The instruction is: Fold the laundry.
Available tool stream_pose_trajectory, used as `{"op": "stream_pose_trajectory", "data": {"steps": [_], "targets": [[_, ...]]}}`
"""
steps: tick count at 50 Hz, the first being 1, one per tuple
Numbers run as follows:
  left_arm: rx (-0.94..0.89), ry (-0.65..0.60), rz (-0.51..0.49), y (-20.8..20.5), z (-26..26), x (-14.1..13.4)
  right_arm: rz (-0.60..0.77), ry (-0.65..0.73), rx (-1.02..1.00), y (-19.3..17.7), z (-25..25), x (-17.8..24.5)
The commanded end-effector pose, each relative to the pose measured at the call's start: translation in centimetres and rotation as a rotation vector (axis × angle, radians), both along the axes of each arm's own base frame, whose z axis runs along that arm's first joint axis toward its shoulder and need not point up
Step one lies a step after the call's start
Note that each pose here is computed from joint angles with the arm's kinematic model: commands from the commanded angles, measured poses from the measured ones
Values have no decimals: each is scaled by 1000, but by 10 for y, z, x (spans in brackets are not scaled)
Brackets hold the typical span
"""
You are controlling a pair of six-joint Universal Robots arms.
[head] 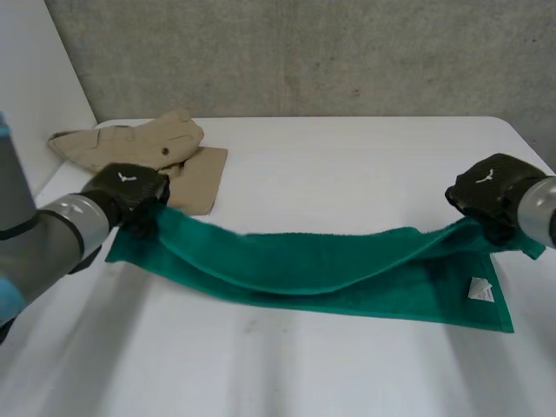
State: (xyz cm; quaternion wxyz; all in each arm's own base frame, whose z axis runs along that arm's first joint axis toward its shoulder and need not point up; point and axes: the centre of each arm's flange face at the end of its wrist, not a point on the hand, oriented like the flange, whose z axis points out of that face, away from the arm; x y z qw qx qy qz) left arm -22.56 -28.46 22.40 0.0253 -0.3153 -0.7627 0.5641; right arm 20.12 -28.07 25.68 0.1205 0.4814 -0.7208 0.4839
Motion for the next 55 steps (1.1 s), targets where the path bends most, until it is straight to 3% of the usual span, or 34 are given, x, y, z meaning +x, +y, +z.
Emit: {"op": "stream_pose_trajectory", "data": {"steps": [1,4,10,13,18,21,29,42,48,55], "targets": [[-3,10,-6,-50,-26,-20,-43,-64,-119,-62,-25,23],[-106,44,-17,-68,-8,-32,-89,-168,-304,-92,2,33],[-533,235,24,-105,81,-52,-71,-387,-720,-119,86,52],[-711,382,60,-110,123,-51,-57,-455,-859,-118,118,55],[-772,499,53,-100,151,-48,-34,-535,-994,-100,155,59],[-713,497,64,-102,135,-43,-30,-528,-962,-97,148,60],[-495,412,98,-94,58,-37,-41,-458,-704,-89,66,55],[-145,248,144,-49,-60,-16,85,-340,-199,-11,-78,47],[-70,109,122,-22,-85,-8,45,-322,-115,-2,-100,31],[-163,4,65,-2,-57,-2,0,-336,-157,-3,-83,12]]}}
